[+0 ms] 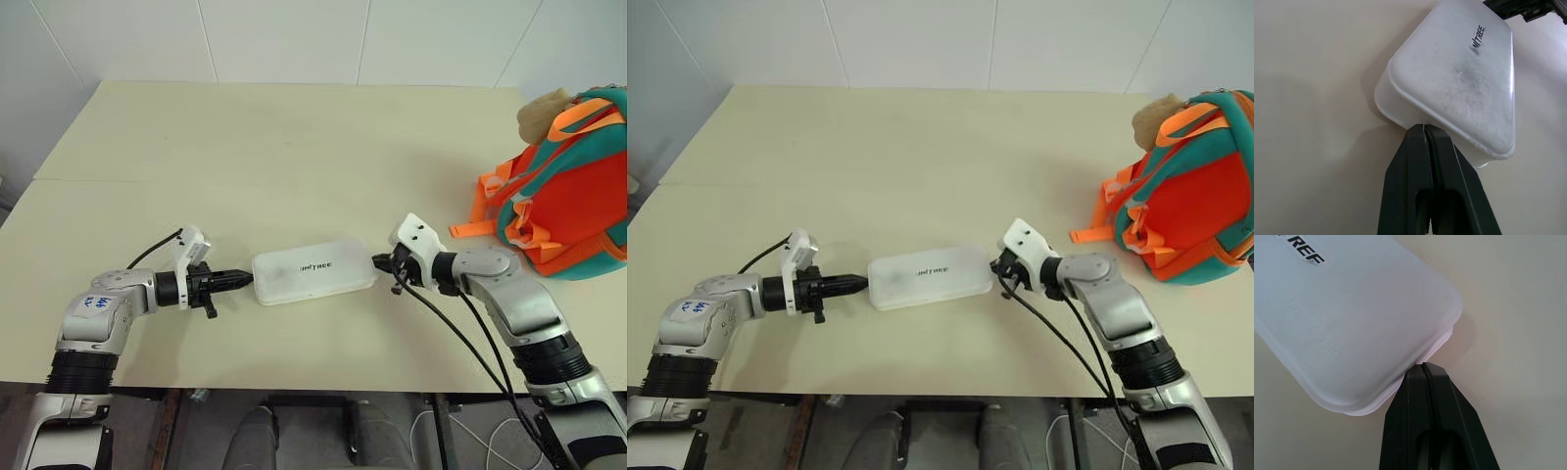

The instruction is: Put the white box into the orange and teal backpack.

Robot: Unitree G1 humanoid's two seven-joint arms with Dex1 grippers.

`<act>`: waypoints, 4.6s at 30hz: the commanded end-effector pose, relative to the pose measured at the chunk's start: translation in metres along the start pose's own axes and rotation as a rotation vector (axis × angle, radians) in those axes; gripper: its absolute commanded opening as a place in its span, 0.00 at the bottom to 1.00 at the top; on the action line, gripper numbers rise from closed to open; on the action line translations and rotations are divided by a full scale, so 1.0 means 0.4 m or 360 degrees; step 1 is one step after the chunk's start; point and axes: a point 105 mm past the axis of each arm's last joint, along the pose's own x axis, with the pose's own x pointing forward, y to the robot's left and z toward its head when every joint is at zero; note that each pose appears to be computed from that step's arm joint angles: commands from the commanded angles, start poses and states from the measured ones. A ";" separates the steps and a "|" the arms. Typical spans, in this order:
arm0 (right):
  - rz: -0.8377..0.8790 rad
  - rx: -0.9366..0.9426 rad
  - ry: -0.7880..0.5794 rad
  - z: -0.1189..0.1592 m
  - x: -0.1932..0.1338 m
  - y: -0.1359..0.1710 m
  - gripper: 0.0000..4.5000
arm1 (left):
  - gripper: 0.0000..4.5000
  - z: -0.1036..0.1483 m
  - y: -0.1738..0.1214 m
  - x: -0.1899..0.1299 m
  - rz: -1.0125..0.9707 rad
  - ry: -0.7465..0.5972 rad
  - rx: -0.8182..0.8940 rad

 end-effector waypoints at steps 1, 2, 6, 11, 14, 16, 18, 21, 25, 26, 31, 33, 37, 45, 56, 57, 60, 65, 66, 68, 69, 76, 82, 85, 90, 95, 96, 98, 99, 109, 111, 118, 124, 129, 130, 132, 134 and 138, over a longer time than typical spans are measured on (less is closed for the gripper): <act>0.0146 -0.0079 -0.0082 0.048 -0.009 0.048 0.01 | 0.01 0.031 -0.015 0.009 -0.0056 -0.0041 0.0082; 0.0161 -0.0083 -0.0070 0.046 -0.012 0.053 0.01 | 0.01 0.033 -0.017 0.009 -0.0062 -0.0037 0.0088; 0.0271 -0.0114 -0.0003 0.033 -0.032 0.088 0.01 | 0.01 0.034 -0.030 0.004 -0.0110 0.0016 0.0118; 0.0342 -0.0135 0.0085 0.011 -0.061 0.112 0.01 | 0.01 0.032 -0.046 -0.003 -0.0157 0.0060 0.0118; 0.0351 -0.0150 0.0137 -0.005 -0.077 0.116 0.01 | 0.01 0.026 -0.053 -0.007 -0.0173 0.0095 0.0112; 0.0326 -0.0149 0.0160 -0.013 -0.082 0.110 0.01 | 0.01 0.023 -0.054 -0.009 -0.0170 0.0103 0.0104; 0.0306 -0.0142 0.0175 -0.019 -0.085 0.104 0.01 | 0.01 0.019 -0.053 -0.012 -0.0165 0.0119 0.0098; 0.0288 -0.0145 0.0198 -0.028 -0.087 0.099 0.01 | 0.01 0.011 -0.051 -0.017 -0.0155 0.0144 0.0085; 0.0224 -0.0160 0.0254 -0.045 -0.100 0.078 0.01 | 0.01 0.012 -0.022 -0.034 -0.0054 0.0158 0.0092; 0.0210 -0.0163 0.0272 -0.049 -0.105 0.071 0.01 | 0.01 0.014 -0.018 -0.039 -0.0041 0.0158 0.0090; 0.0108 -0.0165 0.0328 -0.062 -0.134 0.026 0.01 | 0.01 0.022 0.018 -0.067 0.0103 0.0225 0.0109; 0.0081 -0.0146 0.0327 -0.061 -0.145 0.012 0.04 | 0.05 0.034 0.047 -0.076 0.0214 0.0228 0.0118; 0.0017 -0.0177 0.0372 -0.064 -0.175 -0.018 0.28 | 0.28 0.082 0.052 -0.092 0.0195 0.0119 -0.0004; -0.0004 -0.0150 0.0290 -0.050 -0.171 -0.030 0.91 | 0.85 0.055 0.069 -0.115 0.0130 0.0223 -0.0226; 0.0011 -0.0125 0.0266 -0.055 -0.158 -0.012 1.00 | 1.00 0.033 0.003 -0.104 -0.0203 0.0268 -0.0869; 0.0008 -0.0126 0.0267 -0.057 -0.159 -0.012 1.00 | 1.00 0.036 0.003 -0.099 -0.0217 0.0251 -0.0920; 0.0003 -0.0122 0.0264 -0.057 -0.158 -0.012 1.00 | 1.00 0.034 -0.003 -0.079 -0.0260 0.0248 -0.1020; -0.0004 -0.0121 0.0256 -0.057 -0.154 -0.011 1.00 | 1.00 0.013 -0.025 -0.039 -0.0320 0.0328 -0.1175; -0.0006 -0.0122 0.0255 -0.058 -0.153 -0.012 1.00 | 1.00 0.008 -0.031 -0.031 -0.0336 0.0351 -0.1195; -0.0007 -0.0122 0.0252 -0.058 -0.151 -0.011 1.00 | 1.00 -0.001 -0.035 -0.017 -0.0341 0.0380 -0.1220; -0.0009 -0.0124 0.0248 -0.057 -0.149 -0.011 1.00 | 1.00 -0.003 -0.037 -0.007 -0.0352 0.0384 -0.1241; 0.0009 -0.0128 0.0205 -0.045 -0.125 0.003 1.00 | 1.00 -0.006 -0.049 0.052 -0.0419 0.0348 -0.1282; 0.0032 -0.0129 0.0186 -0.039 -0.112 0.017 1.00 | 1.00 -0.011 -0.062 0.075 -0.0465 0.0332 -0.1276; 0.0037 -0.0127 0.0185 -0.039 -0.110 0.019 1.00 | 1.00 -0.014 -0.051 0.091 -0.0427 0.0306 -0.1241; 0.0049 -0.0120 0.0178 -0.039 -0.109 0.025 1.00 | 1.00 -0.026 -0.072 0.109 -0.0493 0.0333 -0.1242; 0.0051 -0.0108 0.0168 -0.037 -0.108 0.027 1.00 | 1.00 -0.021 -0.071 0.124 -0.0498 0.0313 -0.1236; 0.0053 -0.0107 0.0162 -0.035 -0.106 0.028 1.00 | 1.00 -0.019 -0.072 0.127 -0.0508 0.0313 -0.1233; 0.0054 -0.0106 0.0152 -0.032 -0.103 0.029 1.00 | 1.00 -0.018 -0.074 0.132 -0.0521 0.0320 -0.1228; 0.0054 -0.0108 0.0151 -0.031 -0.102 0.029 1.00 | 1.00 -0.018 -0.075 0.135 -0.0524 0.0325 -0.1224; 0.0007 -0.0099 0.0179 -0.039 -0.122 0.012 1.00 | 0.45 -0.011 -0.068 0.123 -0.0550 0.0335 -0.1215; -0.0011 -0.0094 0.0186 -0.041 -0.131 0.005 1.00 | 0.35 -0.016 -0.064 0.116 -0.0537 0.0372 -0.1183; -0.0247 0.0069 -0.0022 0.006 -0.189 -0.049 1.00 | 0.28 -0.013 -0.050 0.094 -0.0495 0.0452 -0.1035; -0.0552 0.0329 -0.0232 0.034 -0.284 -0.083 1.00 | 0.28 0.052 -0.052 0.063 -0.0520 0.0309 -0.0988; -0.0785 0.0425 -0.0282 0.021 -0.374 -0.094 1.00 | 0.28 0.119 -0.064 0.035 -0.0567 0.0124 -0.0982; -0.0830 0.0441 -0.0290 0.020 -0.390 -0.099 1.00 | 0.28 0.132 -0.064 0.031 -0.0563 0.0088 -0.0975; -0.0961 0.0459 -0.0300 0.013 -0.421 -0.123 1.00 | 0.28 0.156 -0.059 0.024 -0.0541 0.0012 -0.0963; -0.1106 0.0459 -0.0276 -0.003 -0.439 -0.155 1.00 | 0.28 0.167 -0.058 0.023 -0.0524 -0.0024 -0.0950; -0.1331 0.0525 -0.0239 -0.043 -0.429 -0.229 1.00 | 0.28 0.176 -0.063 0.032 -0.0510 -0.0047 -0.0939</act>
